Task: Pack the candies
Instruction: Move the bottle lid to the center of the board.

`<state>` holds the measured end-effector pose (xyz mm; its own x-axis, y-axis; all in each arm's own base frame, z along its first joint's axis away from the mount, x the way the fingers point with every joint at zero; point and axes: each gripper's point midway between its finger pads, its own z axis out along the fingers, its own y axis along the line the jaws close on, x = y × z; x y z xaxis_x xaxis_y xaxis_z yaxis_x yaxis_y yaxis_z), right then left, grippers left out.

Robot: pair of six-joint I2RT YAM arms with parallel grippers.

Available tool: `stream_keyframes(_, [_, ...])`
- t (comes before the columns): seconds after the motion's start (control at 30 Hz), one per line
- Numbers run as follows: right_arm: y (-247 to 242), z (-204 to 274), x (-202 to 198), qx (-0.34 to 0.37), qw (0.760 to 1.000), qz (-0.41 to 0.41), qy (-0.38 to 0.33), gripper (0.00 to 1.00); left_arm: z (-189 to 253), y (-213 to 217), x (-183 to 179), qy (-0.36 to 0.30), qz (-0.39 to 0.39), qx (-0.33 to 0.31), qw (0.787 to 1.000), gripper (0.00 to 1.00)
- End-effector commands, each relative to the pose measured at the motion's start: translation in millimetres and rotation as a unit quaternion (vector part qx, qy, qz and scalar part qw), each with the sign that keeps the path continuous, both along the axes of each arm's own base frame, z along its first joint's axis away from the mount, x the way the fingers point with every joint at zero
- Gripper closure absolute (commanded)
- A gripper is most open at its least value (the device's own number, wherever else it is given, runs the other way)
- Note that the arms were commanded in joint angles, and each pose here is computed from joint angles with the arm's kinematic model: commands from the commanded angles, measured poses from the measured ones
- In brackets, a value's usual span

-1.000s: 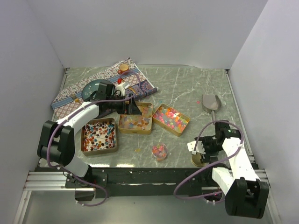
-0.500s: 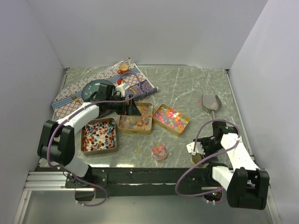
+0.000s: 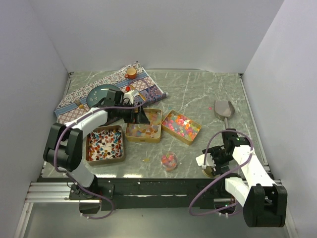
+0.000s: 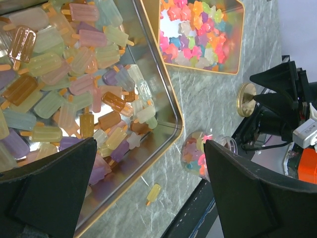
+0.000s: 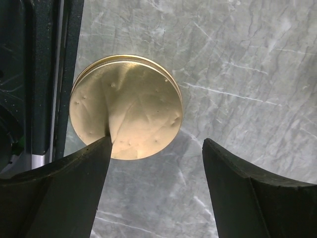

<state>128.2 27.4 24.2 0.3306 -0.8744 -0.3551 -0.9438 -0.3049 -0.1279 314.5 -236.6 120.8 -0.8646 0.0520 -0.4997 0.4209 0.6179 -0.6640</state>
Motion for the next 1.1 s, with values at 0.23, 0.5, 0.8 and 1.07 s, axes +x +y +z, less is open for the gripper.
stream_keyframes(0.23, [34,-2,-6,0.049,0.943,0.32,-0.078,0.18,12,-9,14,-0.025,-0.014,-0.01,1.0,0.03])
stream_keyframes(0.5, [27,-12,54,0.025,0.982,0.161,-0.096,0.19,14,-8,18,-0.023,-0.012,-0.015,1.0,0.03])
stream_keyframes(0.8, [27,15,128,0.032,0.991,0.039,-0.123,0.21,13,-9,17,-0.021,-0.012,-0.017,1.0,0.03])
stream_keyframes(1.07, [54,50,86,0.12,0.992,0.008,-0.045,0.19,15,-7,11,-0.025,-0.014,-0.016,0.999,0.03])
